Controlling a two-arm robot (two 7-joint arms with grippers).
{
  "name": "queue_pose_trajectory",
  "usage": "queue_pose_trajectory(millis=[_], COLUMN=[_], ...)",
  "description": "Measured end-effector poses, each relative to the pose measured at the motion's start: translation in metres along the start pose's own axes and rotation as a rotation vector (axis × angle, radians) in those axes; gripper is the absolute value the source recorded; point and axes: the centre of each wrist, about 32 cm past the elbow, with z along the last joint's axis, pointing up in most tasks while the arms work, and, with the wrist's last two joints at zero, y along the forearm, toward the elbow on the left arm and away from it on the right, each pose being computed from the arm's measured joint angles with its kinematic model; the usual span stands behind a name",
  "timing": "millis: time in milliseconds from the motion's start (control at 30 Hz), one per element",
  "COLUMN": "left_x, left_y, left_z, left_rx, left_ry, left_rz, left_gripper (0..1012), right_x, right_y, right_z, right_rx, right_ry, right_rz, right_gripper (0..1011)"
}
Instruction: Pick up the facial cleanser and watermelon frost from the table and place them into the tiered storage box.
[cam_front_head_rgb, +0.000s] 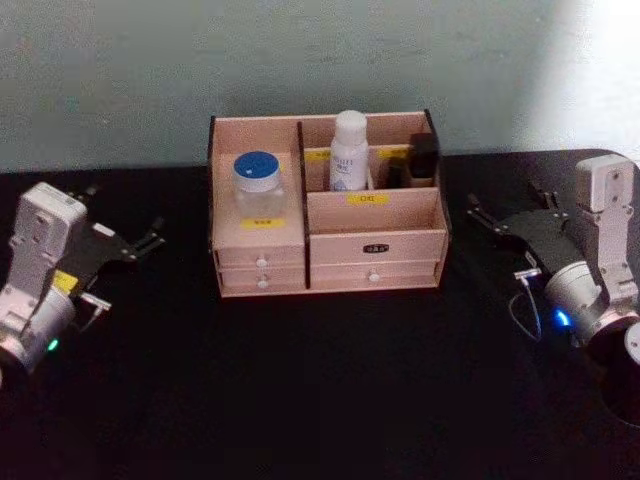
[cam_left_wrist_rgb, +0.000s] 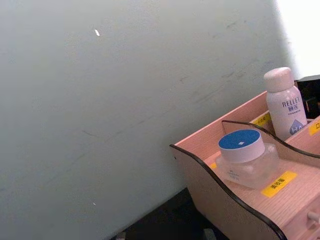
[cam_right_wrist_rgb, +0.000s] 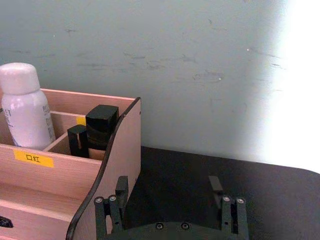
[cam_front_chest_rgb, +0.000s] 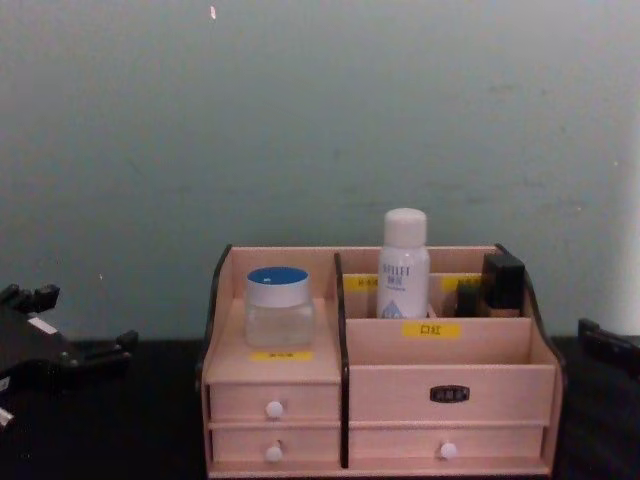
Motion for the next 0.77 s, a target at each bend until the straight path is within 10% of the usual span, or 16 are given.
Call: queue_pose_trajectory(millis=[767], left_x=[0.0], left_y=[0.0], left_z=[0.0], left_rx=[0.0], left_ry=[0.0], left_rz=[0.0], left_gripper=[1001], right_x=[0.0], right_y=[0.0], right_z=[0.0], right_rx=[0.0], right_ry=[0.0], right_rz=[0.0], right_gripper=[1000])
